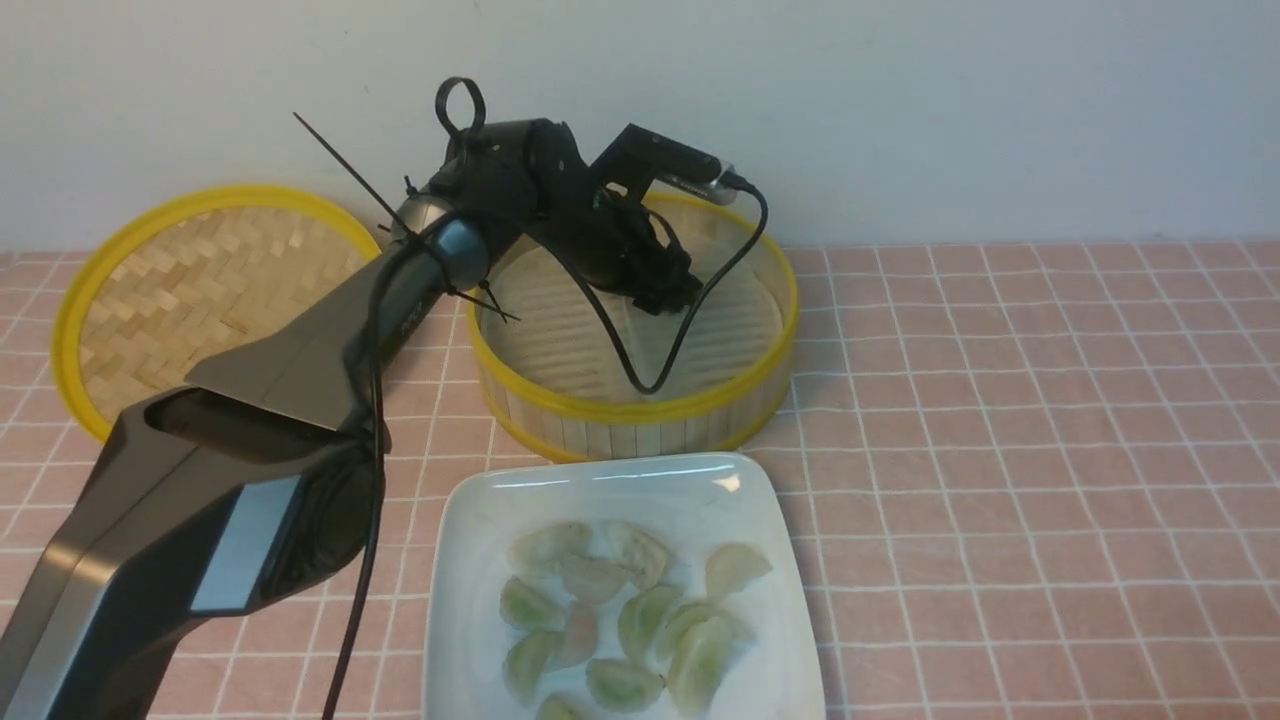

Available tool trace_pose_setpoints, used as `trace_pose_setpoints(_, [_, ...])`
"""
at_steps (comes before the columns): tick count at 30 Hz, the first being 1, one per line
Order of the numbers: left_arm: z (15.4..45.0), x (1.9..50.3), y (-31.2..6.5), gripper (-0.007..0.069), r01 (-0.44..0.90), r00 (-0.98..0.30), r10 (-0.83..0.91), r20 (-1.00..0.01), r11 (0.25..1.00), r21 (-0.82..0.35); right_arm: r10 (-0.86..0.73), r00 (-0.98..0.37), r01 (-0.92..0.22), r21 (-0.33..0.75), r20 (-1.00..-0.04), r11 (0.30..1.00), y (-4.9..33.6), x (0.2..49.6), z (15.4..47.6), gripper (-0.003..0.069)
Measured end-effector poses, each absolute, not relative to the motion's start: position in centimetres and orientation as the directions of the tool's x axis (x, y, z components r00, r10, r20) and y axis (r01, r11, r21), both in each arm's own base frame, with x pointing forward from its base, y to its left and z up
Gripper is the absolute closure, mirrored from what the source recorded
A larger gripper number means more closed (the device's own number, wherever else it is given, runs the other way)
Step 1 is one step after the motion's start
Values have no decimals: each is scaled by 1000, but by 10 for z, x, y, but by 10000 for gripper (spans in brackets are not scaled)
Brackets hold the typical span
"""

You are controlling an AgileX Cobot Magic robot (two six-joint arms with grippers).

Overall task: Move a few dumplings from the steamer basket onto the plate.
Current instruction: Use the left arm to grab a dumpling from the steamer

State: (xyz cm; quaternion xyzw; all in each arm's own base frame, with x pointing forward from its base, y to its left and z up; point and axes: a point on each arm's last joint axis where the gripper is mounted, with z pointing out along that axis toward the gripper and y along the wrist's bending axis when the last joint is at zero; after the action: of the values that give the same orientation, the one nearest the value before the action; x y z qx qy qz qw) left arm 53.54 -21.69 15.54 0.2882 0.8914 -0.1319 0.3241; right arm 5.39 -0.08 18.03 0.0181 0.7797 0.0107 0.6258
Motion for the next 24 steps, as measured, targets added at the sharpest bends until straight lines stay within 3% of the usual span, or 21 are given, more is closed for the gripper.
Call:
trace_pose_setpoints(4, [157, 534, -216, 543, 595, -636, 428, -642, 802, -55, 42, -216, 15, 39, -976, 999, -1, 54, 180, 673])
trace_pose_setpoints(6, [165, 530, -215, 603, 593, -653, 430, -623, 802, -68, 42, -216, 15, 39, -976, 999, -1, 54, 180, 673])
trace_pose_setpoints(8, [184, 526, -214, 624, 598, -657, 437, -615, 798, -72, 42, -216, 15, 39, -976, 999, -1, 54, 180, 673])
trace_pose_setpoints(14, [284, 495, -206, 631, 641, -614, 467, -637, 765, -57, 42, -216, 15, 39, -976, 999, -1, 54, 180, 673])
trace_pose_setpoints(18, [331, 478, -200, 631, 652, -567, 458, -685, 758, -33, 42, -216, 15, 39, -976, 999, -1, 54, 180, 673])
trace_pose_setpoints(21, [347, 471, -197, 631, 673, -527, 480, -702, 740, 1, 42, -216, 15, 39, -976, 999, -1, 54, 180, 673])
trace_pose_setpoints(24, [333, 477, -197, 631, 713, -475, 569, -671, 696, 86, 38, -216, 14, 35, -976, 999, -1, 54, 180, 673])
